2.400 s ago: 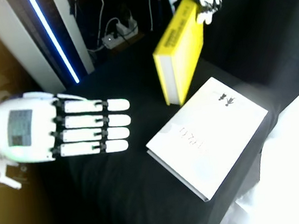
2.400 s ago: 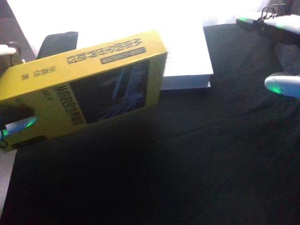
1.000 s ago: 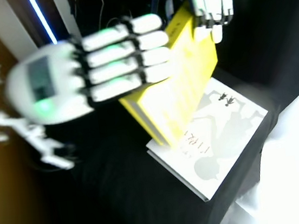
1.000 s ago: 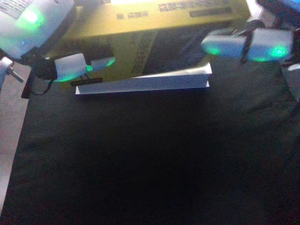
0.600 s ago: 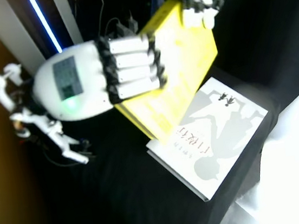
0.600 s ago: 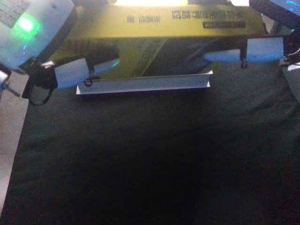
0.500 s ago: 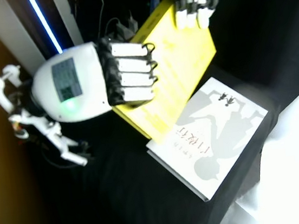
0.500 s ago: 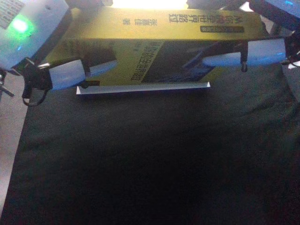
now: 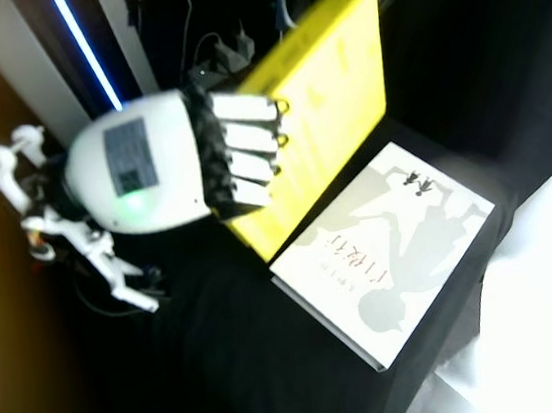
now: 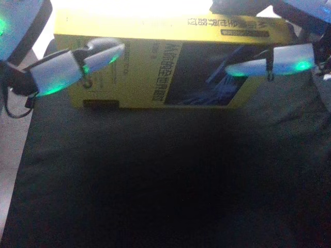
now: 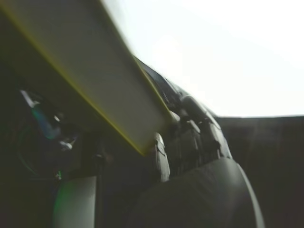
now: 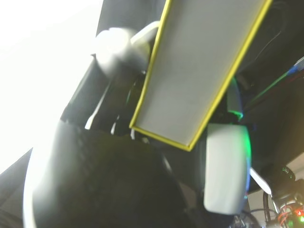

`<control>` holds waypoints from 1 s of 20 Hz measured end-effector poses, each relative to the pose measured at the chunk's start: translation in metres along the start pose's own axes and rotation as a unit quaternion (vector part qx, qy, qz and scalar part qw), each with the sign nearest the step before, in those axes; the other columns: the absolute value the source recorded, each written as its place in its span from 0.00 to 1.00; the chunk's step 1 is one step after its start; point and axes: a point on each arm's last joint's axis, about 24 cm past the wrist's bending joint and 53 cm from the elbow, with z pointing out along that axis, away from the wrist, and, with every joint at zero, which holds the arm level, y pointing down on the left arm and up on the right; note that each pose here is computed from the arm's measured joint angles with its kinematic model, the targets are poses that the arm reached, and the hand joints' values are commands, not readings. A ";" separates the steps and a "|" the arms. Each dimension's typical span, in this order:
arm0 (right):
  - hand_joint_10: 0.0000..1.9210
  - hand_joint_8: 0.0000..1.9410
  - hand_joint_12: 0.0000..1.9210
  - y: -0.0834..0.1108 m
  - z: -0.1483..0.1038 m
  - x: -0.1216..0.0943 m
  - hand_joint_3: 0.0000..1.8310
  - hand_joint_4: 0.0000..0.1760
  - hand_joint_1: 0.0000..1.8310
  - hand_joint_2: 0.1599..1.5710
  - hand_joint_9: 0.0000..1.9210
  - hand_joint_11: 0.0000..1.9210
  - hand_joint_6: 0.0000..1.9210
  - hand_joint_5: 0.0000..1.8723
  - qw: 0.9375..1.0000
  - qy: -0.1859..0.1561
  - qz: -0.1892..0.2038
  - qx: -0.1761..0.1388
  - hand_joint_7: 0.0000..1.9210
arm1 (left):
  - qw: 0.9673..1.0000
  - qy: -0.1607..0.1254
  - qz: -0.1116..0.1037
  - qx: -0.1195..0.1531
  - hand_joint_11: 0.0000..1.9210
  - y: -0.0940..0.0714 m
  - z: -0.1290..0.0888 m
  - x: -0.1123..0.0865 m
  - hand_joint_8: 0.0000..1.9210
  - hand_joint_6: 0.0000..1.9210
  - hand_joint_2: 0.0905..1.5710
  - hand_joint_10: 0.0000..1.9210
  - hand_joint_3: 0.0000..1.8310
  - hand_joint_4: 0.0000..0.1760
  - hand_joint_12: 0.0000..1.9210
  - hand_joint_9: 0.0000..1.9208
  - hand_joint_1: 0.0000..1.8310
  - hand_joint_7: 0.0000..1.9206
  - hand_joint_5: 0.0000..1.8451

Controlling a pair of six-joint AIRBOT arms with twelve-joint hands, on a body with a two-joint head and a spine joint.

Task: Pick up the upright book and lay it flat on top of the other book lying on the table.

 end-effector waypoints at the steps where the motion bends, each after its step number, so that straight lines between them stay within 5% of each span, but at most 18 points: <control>1: 0.99 0.99 1.00 0.006 0.001 -0.008 0.00 0.00 0.60 0.77 0.88 0.90 0.72 0.39 1.000 -0.008 -0.003 -0.005 0.76 | 1.000 0.011 0.003 -0.015 0.00 0.008 -0.003 0.004 0.00 0.00 0.64 0.00 0.00 1.00 0.00 0.00 0.36 0.00 0.00; 6: 1.00 1.00 1.00 0.018 -0.004 -0.033 0.00 0.00 0.59 0.79 0.91 0.94 0.75 0.37 0.999 -0.027 -0.020 -0.016 0.80 | 0.997 0.056 0.029 -0.050 0.00 0.025 -0.024 0.019 0.00 0.00 0.63 0.00 0.00 1.00 0.00 0.00 0.43 0.00 0.00; 11: 1.00 1.00 1.00 0.034 0.005 -0.044 0.00 0.00 0.58 0.81 0.90 0.92 0.78 0.34 0.994 -0.035 -0.100 -0.019 0.80 | 0.992 0.092 0.027 -0.076 0.00 0.033 -0.049 0.035 0.00 0.00 0.62 0.00 0.00 1.00 0.00 0.00 0.36 0.00 0.00; 13: 1.00 1.00 1.00 0.038 0.010 -0.050 0.00 0.00 0.58 0.82 0.85 0.88 0.79 0.33 0.991 -0.041 -0.125 -0.017 0.76 | 0.991 0.105 0.024 -0.081 0.00 0.032 -0.058 0.041 0.00 0.00 0.61 0.00 0.00 1.00 0.00 0.00 0.34 0.00 0.00; 14: 1.00 0.94 1.00 0.039 0.013 -0.056 0.00 0.00 0.59 0.80 0.71 0.72 0.75 0.36 0.989 -0.048 -0.141 -0.009 0.65 | 0.990 0.111 0.021 -0.080 0.00 0.030 -0.061 0.046 0.00 0.00 0.62 0.00 0.00 1.00 0.00 0.00 0.32 0.00 0.00; 15: 1.00 0.94 1.00 0.038 0.015 -0.060 0.00 0.00 0.59 0.80 0.71 0.72 0.75 0.36 0.987 -0.050 -0.154 -0.002 0.65 | 0.990 0.113 0.018 -0.081 0.00 0.029 -0.063 0.048 0.00 0.00 0.62 0.00 0.00 1.00 0.00 0.00 0.32 0.00 0.00; 16: 0.95 0.88 1.00 0.039 0.017 -0.063 0.00 0.00 0.63 0.82 0.56 0.52 0.75 0.28 0.985 -0.051 -0.163 0.001 0.44 | 0.990 0.118 0.018 -0.080 0.00 0.029 -0.066 0.051 0.00 0.00 0.62 0.00 0.00 1.00 0.00 0.00 0.31 0.00 0.00; 17: 0.95 0.87 1.00 0.039 0.020 -0.065 0.00 0.00 0.64 0.82 0.53 0.47 0.73 0.27 0.983 -0.049 -0.175 0.006 0.40 | 0.989 0.124 0.018 -0.083 0.00 0.029 -0.071 0.055 0.00 0.00 0.63 0.00 0.00 1.00 0.00 0.00 0.31 0.00 0.00; 18: 0.99 0.92 1.00 0.041 0.024 -0.066 0.00 0.00 0.64 0.83 0.56 0.53 0.72 0.28 0.980 -0.047 -0.191 0.007 0.37 | 0.987 0.130 0.017 -0.089 0.00 0.030 -0.076 0.058 0.00 0.00 0.63 0.00 0.00 1.00 0.00 0.00 0.32 0.00 0.00; 19: 1.00 0.98 1.00 0.044 0.027 -0.070 0.00 0.00 0.61 0.79 0.64 0.63 0.74 0.36 0.976 -0.049 -0.213 0.010 0.56 | 0.987 0.134 0.016 -0.092 0.00 0.032 -0.080 0.061 0.00 0.00 0.64 0.00 0.01 1.00 0.00 0.00 0.33 0.00 0.00; 20: 1.00 0.94 1.00 0.044 0.031 -0.072 0.00 0.00 0.63 0.83 0.58 0.55 0.75 0.28 0.973 -0.051 -0.225 0.016 0.40 | 0.987 0.132 0.015 -0.096 0.00 0.032 -0.081 0.061 0.00 0.00 0.65 0.00 0.01 1.00 0.00 0.00 0.32 0.00 0.00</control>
